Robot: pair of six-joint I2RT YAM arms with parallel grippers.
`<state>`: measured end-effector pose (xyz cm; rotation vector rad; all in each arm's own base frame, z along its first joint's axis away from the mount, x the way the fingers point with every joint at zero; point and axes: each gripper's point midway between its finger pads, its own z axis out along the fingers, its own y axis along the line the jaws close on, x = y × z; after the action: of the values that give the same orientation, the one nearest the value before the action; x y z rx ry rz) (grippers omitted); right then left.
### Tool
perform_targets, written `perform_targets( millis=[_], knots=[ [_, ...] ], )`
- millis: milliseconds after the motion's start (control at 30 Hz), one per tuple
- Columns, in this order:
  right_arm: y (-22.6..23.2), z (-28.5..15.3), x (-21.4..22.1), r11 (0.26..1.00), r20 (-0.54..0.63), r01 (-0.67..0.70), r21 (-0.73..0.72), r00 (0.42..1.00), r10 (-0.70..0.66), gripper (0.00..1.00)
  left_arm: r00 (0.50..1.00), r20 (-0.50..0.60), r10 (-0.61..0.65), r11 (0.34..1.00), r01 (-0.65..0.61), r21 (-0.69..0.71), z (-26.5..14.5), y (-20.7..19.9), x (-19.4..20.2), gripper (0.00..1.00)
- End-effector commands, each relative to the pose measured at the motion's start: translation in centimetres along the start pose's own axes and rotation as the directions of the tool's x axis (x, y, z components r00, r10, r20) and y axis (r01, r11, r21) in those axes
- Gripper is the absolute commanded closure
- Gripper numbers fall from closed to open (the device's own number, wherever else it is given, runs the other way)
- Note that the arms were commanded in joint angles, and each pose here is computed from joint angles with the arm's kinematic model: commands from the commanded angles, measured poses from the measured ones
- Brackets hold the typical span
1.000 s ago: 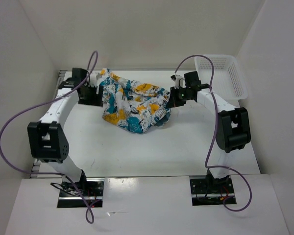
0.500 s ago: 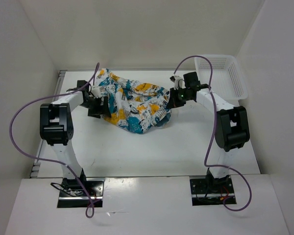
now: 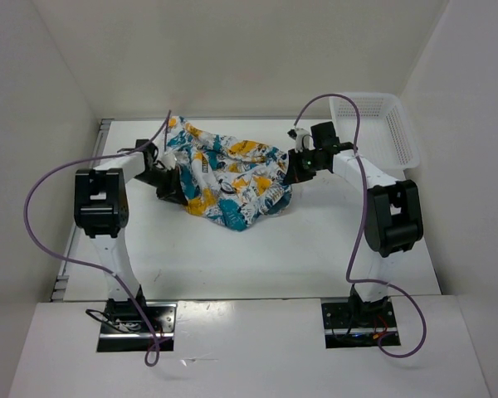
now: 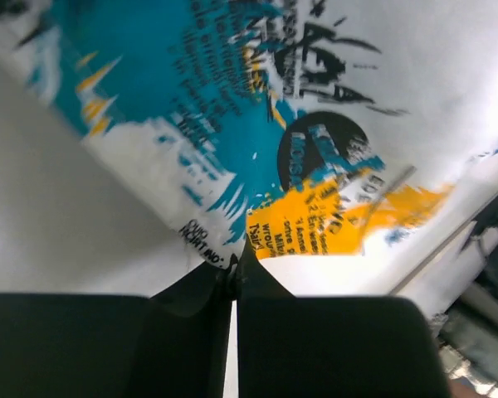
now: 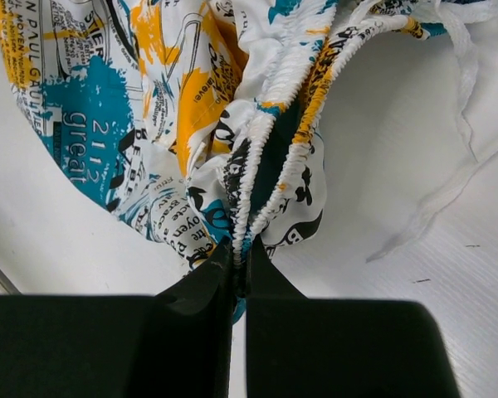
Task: Fold and stack the shorts
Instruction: Flatten the shorts out
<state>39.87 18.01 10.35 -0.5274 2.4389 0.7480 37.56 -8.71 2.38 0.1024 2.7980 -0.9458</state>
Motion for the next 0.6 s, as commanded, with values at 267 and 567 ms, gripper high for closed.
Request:
perform_targets(
  millis=[267, 567],
  knots=[
    [2.1, -2.8, 1.8, 0.997, 0.021, 0.061, -0.045, 0.998, -0.06, 1.0, 0.992, 0.119, 0.032, 0.99, -0.015, -0.143, -12.3, -3.8, -5.8, 0.93],
    [1.9, -1.7, 0.2, 0.998, 0.054, 0.027, -0.06, 0.998, -0.024, 1.0, 0.964, -0.132, 0.233, 0.972, -0.225, 0.072, 2.5, -12.8, -6.8, 0.51]
  ],
)
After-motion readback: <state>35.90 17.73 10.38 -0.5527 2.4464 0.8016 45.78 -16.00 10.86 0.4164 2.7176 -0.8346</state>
